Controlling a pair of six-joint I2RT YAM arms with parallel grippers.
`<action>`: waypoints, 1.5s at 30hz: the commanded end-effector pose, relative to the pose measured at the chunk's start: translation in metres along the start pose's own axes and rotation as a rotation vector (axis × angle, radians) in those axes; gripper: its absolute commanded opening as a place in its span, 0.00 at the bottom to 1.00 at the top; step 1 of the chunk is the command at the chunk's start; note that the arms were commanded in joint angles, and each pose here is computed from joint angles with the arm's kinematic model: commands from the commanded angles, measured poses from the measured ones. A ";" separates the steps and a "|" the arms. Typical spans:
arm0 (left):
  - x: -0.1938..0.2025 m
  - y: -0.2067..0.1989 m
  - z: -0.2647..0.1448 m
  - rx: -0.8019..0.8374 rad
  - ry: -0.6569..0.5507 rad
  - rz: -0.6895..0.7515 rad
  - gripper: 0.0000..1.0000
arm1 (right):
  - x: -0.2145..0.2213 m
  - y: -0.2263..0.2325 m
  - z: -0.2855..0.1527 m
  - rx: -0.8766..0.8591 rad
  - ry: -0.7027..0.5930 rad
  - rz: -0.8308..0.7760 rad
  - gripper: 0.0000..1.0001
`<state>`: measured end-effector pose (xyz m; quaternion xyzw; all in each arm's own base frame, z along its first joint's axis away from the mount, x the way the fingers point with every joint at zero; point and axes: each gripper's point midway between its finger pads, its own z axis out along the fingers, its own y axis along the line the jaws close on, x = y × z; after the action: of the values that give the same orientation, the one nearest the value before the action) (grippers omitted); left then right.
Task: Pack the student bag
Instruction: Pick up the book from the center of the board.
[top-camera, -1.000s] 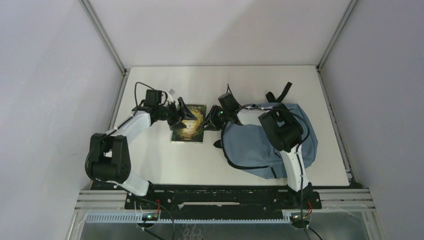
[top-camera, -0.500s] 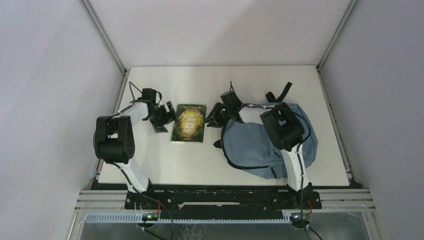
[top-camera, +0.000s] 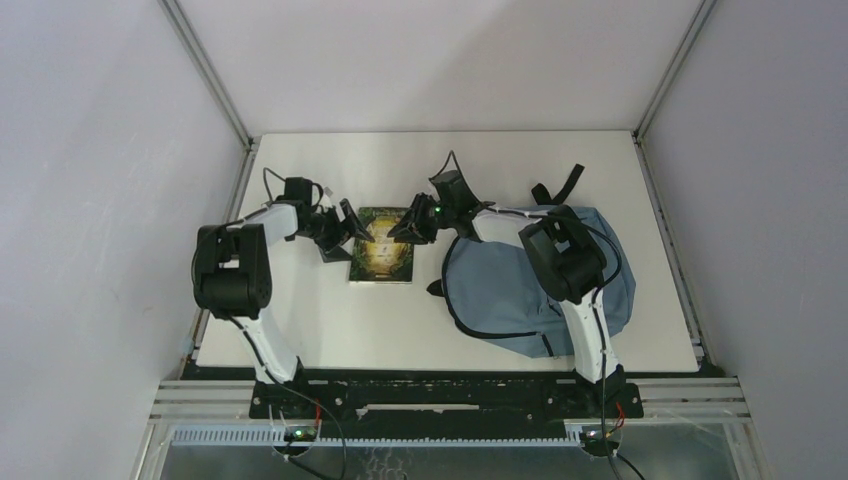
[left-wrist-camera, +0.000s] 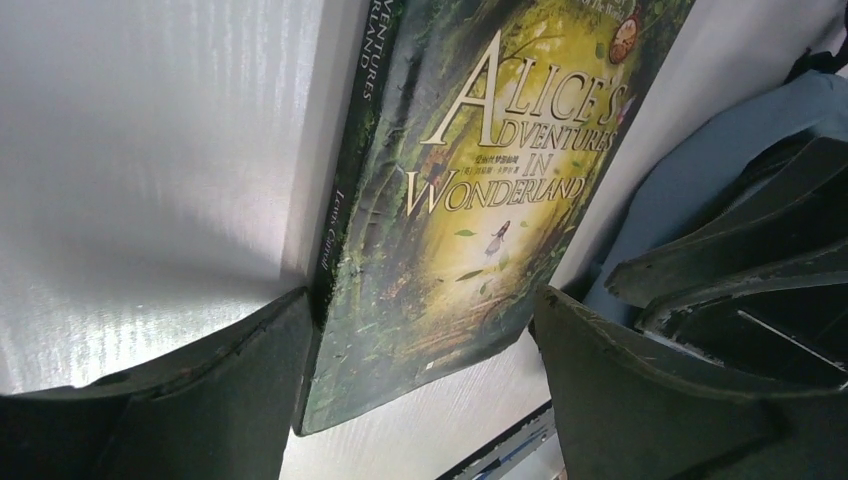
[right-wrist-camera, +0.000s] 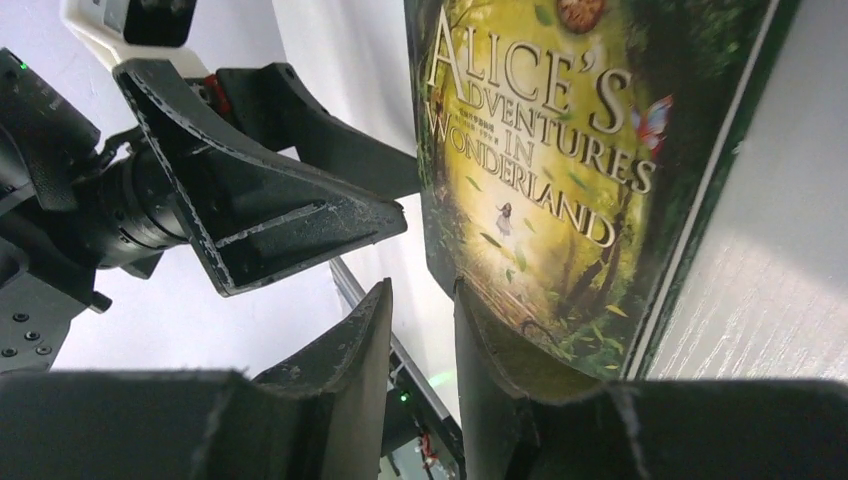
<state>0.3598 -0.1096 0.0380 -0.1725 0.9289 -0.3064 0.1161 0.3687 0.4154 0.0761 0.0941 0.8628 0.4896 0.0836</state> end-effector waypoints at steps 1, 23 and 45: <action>0.005 0.004 0.008 0.012 0.021 -0.008 0.86 | -0.011 0.037 -0.021 -0.030 -0.061 -0.067 0.38; 0.005 0.027 0.012 -0.107 0.020 -0.023 0.86 | -0.017 -0.007 0.008 0.132 -0.048 0.004 0.47; 0.004 0.009 0.013 -0.004 0.009 -0.039 0.84 | 0.003 0.046 -0.005 -0.130 0.007 -0.032 0.28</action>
<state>0.3644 -0.1071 0.0377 -0.1924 0.9235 -0.3112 0.1154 0.3848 0.4164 0.0937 0.1112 0.8440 0.5161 0.0950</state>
